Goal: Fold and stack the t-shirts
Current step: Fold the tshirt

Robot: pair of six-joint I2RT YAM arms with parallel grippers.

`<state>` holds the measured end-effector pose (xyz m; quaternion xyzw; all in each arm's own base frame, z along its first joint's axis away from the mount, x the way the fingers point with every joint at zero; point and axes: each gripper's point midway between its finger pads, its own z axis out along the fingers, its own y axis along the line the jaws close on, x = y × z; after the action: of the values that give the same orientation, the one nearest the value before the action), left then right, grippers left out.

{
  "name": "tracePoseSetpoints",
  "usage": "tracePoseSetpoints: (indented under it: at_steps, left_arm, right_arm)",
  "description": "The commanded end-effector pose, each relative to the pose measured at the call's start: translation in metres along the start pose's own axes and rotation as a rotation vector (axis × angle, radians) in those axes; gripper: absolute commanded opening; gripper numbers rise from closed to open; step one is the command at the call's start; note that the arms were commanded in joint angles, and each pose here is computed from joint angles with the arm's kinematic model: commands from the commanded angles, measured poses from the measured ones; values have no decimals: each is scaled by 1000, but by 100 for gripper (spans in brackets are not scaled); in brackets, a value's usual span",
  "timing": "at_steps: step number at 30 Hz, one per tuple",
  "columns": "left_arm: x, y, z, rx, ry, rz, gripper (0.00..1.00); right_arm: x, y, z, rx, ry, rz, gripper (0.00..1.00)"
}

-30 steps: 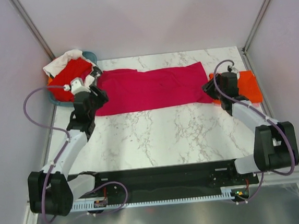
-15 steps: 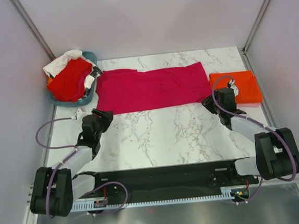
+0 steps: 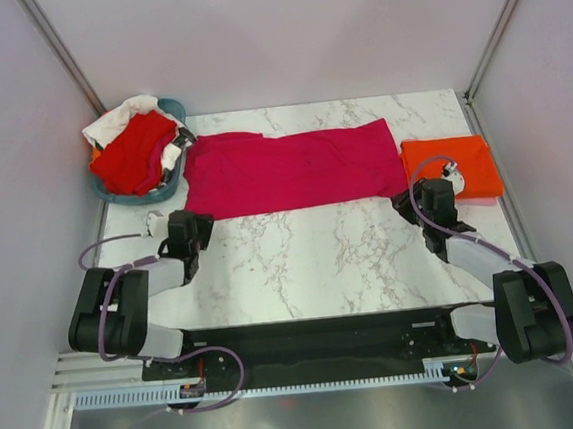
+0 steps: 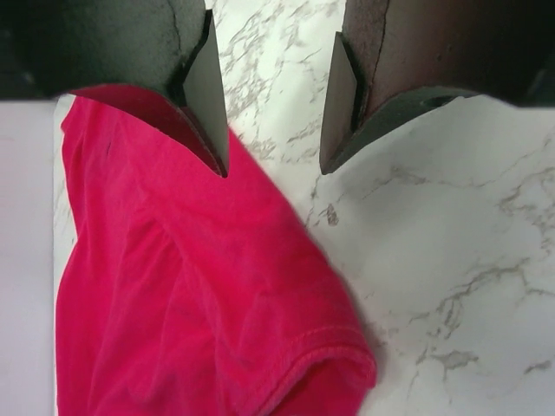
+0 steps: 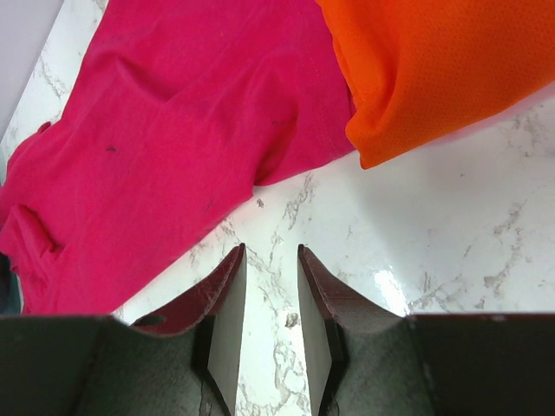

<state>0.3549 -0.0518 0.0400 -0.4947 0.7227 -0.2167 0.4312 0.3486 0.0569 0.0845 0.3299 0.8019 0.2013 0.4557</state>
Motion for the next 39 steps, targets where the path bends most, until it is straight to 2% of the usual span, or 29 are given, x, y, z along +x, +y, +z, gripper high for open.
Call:
tracePoseSetpoints:
  at_steps: [1,8,20,22,24,25,27,35,36,37,39]
  left_arm:
    - [-21,-4,11,-89,-97,-79,52]
    - [-24,1,24,-177,-115,-84,42]
    - [-14,19,40,-322,-87,-80,39]
    - [-15,21,42,-331,-95,-86,34]
    - [-18,21,42,-328,-107,-80,22]
    - [-21,19,44,-322,-113,-72,10]
    - [-27,18,45,-321,-130,-56,2]
    - [-50,2,26,-239,-173,-39,2]
    - [-49,1,24,-233,-171,-42,2]
    - [-45,5,22,-235,-152,-42,2]
    - [-43,3,17,-221,-139,-60,2]
  right_arm:
    - [-12,4,-1,-20,-65,-3,38]
    - [-10,1,-2,-19,-69,3,38]
    - [-12,-1,-5,-9,-84,3,38]
    - [-12,-2,-5,-9,-85,0,38]
    - [-13,-2,-5,-8,-88,1,38]
    - [-12,-3,-5,-6,-86,-3,38]
    - [-12,-3,-5,-6,-86,-1,38]
    - [6,3,1,-41,-6,94,51]
    - [7,8,2,-58,0,115,53]
    - [9,10,5,-60,10,129,59]
    - [14,17,8,-67,30,156,61]
